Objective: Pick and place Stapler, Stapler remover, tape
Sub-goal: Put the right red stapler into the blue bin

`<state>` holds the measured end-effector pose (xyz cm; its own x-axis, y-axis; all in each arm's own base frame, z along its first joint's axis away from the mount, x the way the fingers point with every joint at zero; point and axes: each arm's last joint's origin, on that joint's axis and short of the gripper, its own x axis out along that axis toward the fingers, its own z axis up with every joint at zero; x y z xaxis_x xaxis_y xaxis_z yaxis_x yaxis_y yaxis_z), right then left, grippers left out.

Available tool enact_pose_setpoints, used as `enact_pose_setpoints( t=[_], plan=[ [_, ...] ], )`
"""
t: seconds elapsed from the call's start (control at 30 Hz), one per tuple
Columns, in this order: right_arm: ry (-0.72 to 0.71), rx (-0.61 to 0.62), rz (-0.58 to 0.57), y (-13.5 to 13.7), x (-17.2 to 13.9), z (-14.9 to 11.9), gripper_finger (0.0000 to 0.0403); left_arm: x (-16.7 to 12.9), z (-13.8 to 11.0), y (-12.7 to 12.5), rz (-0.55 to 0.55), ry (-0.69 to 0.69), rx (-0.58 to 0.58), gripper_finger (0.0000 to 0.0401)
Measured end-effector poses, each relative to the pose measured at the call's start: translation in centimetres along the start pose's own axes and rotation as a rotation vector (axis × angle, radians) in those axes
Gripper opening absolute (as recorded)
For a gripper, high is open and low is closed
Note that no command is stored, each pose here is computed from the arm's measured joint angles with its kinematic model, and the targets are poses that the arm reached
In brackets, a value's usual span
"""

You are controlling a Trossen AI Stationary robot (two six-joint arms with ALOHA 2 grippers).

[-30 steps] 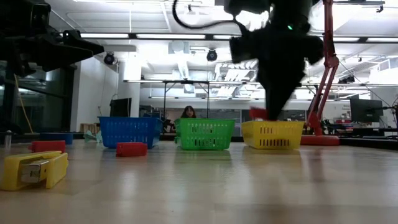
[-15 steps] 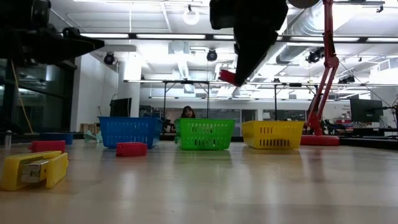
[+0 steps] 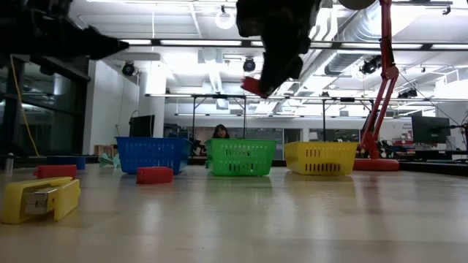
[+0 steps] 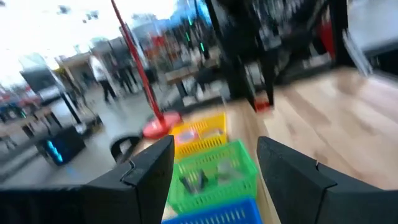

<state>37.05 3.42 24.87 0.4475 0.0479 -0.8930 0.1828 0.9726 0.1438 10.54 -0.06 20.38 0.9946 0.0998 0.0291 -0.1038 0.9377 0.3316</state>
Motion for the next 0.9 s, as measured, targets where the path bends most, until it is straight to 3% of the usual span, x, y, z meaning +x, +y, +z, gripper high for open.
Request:
enact_pose_setpoints(
  t=[0.27,0.43,0.7,0.9],
  plan=[
    [-0.094,0.03,0.041,-1.1,-0.1,1.3,0.0096,3.6,2.2,0.1,-0.114,0.148,0.027,0.0227],
    [-0.158,0.038,0.06,-1.3,-0.2,2.1,0.0096,7.1,3.5,-0.2,-0.202,0.23,0.119,0.0227],
    [-0.224,0.039,0.066,-1.5,-0.3,2.8,0.0096,12.2,5.0,-0.5,-0.262,0.301,0.131,0.0227],
    [-0.256,0.019,0.07,-1.4,-0.4,3.0,0.0096,14.5,5.3,-0.7,-0.277,0.325,0.136,0.0227]
  ],
)
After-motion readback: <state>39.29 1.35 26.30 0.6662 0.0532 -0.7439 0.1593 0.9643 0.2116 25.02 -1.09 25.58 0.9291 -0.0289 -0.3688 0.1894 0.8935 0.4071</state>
